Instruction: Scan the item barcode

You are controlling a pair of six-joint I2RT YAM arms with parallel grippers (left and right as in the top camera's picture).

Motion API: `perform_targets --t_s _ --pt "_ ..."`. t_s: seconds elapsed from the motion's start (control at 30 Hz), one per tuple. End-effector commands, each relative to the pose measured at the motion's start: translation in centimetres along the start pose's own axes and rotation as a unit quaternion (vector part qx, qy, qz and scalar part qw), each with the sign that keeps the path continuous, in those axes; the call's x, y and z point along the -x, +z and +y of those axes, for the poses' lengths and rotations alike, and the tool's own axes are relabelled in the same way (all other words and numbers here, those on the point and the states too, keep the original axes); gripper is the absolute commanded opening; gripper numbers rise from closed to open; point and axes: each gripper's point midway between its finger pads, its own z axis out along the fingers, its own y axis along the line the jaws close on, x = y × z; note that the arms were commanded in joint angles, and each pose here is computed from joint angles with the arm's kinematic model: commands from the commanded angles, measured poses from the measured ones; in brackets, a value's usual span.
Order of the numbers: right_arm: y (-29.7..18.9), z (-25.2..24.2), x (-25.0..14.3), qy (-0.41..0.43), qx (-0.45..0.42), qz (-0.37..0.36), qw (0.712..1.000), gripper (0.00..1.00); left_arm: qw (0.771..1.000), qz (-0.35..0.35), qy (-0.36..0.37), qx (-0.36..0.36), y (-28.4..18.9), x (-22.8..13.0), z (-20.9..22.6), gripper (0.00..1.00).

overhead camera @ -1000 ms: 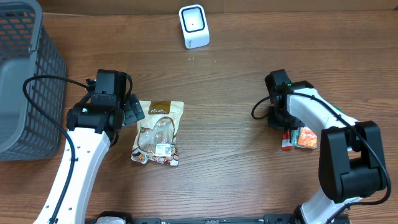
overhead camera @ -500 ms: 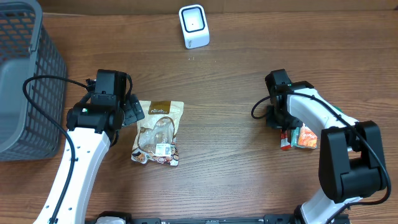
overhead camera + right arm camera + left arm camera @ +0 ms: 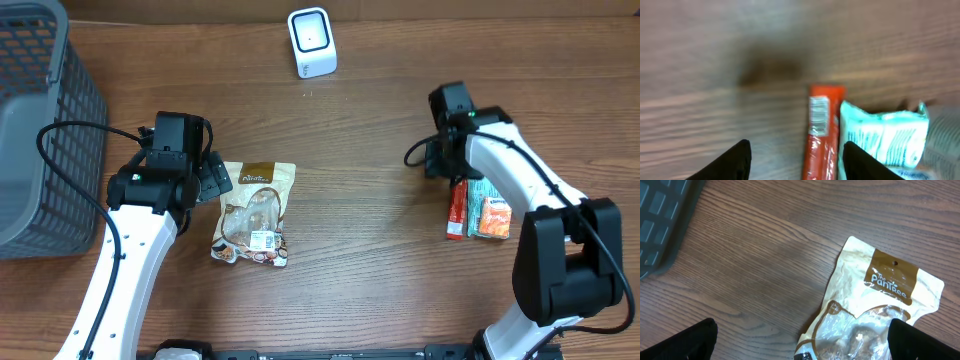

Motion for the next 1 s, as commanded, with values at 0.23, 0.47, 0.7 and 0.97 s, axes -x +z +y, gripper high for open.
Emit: perform_targets --t_s 0.23,0.47,0.7,0.97 --pt "-5.1 12.8 -0.6 0.018 0.348 0.051 0.936 0.53 1.0 -0.012 -0.001 0.001 -0.5 0.7 0.0 1.0" --pt "-6.9 20.1 -2.2 -0.021 0.392 0.023 0.92 0.54 1.0 -0.012 -0.001 0.001 -0.5 0.7 0.0 1.0" --pt "-8.5 26.1 -4.6 -0.096 0.37 -0.049 0.923 0.6 1.0 -0.012 -0.001 0.001 -0.5 0.7 0.0 1.0" --pt "-10.5 30.6 -7.4 -0.154 0.352 -0.119 0.915 0.61 1.0 -0.012 -0.001 0.001 -0.5 0.7 0.0 1.0"
